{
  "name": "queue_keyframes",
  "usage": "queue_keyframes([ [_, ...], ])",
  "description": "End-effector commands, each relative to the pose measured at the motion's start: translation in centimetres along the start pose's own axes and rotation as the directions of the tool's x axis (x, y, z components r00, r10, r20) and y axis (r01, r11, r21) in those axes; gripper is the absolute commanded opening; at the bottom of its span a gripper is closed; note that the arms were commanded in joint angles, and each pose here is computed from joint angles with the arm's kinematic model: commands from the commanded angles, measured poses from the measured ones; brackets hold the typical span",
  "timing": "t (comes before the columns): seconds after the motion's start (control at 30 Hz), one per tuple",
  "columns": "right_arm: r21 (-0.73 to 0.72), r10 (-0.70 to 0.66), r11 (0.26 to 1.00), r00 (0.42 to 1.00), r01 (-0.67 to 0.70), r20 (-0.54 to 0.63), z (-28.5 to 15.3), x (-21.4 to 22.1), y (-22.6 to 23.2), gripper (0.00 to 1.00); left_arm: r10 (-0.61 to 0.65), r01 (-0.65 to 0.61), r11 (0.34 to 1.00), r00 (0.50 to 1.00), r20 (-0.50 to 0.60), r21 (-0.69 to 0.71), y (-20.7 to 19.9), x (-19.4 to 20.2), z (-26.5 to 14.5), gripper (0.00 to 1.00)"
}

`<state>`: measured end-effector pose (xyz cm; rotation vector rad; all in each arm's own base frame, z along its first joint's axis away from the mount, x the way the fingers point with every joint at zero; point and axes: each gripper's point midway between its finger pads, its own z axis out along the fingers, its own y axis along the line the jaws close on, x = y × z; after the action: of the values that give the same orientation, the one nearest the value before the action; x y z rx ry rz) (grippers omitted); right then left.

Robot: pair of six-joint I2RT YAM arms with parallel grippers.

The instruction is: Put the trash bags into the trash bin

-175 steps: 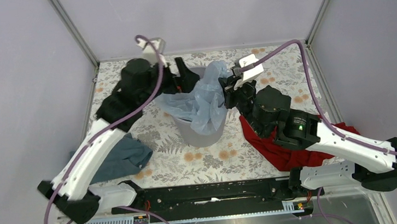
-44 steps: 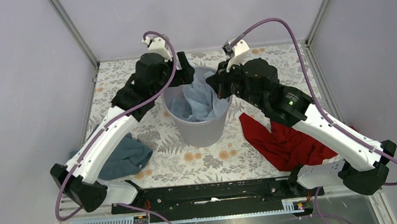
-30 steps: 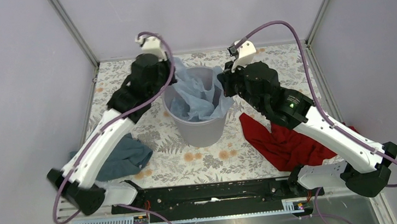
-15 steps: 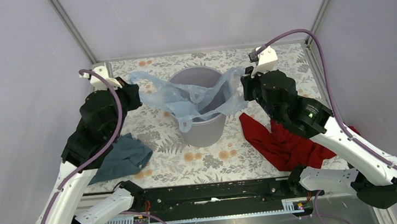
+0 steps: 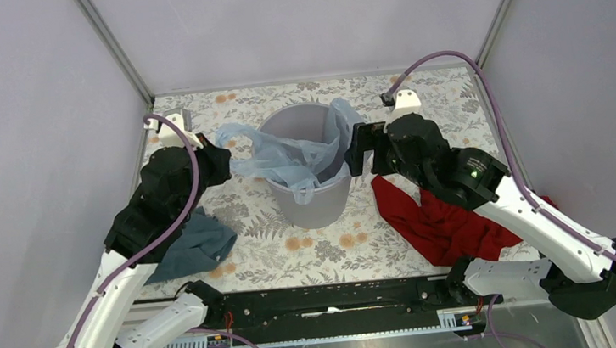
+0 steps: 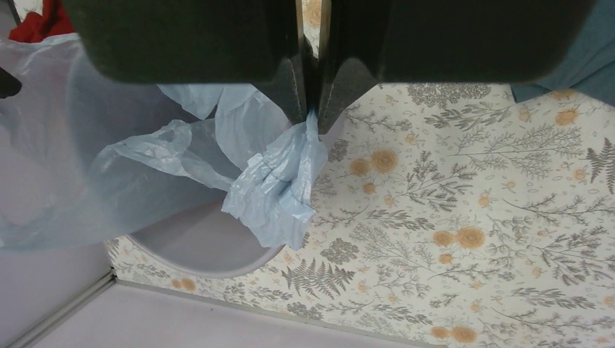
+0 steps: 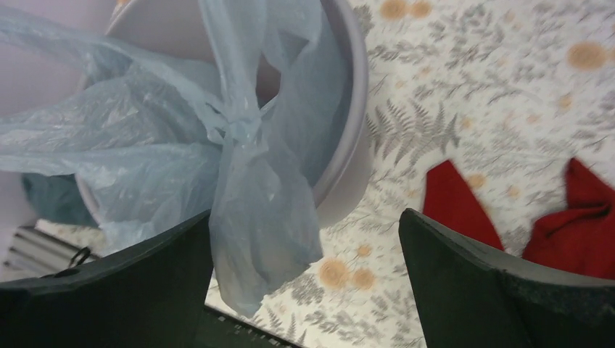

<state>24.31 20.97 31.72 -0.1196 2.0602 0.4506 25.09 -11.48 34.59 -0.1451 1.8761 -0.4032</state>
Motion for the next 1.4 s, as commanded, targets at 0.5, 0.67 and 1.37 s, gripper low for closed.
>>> queue_keyframes([
  [0.5, -0.189, 0.132, 0.973, 0.991, -0.130, -0.002, -0.5, 0.1, 3.4, 0.00, -0.004, 0.004, 1.000, 0.999, 0.040, 0.004, 0.4, -0.6, -0.8, 0.10],
  [0.67, -0.230, 0.134, 0.964, 0.991, -0.135, -0.021, -2.1, 1.5, 2.8, 0.00, -0.051, 0.061, 0.987, 0.996, 0.066, -0.148, 3.3, -1.0, -2.0, 0.09],
  [1.37, -0.456, 0.122, 0.883, 0.992, -0.109, -0.001, -3.4, 1.4, 6.3, 0.00, -0.376, 0.404, 0.903, 0.908, -0.183, 0.148, -5.3, 1.8, -0.6, 0.99],
])
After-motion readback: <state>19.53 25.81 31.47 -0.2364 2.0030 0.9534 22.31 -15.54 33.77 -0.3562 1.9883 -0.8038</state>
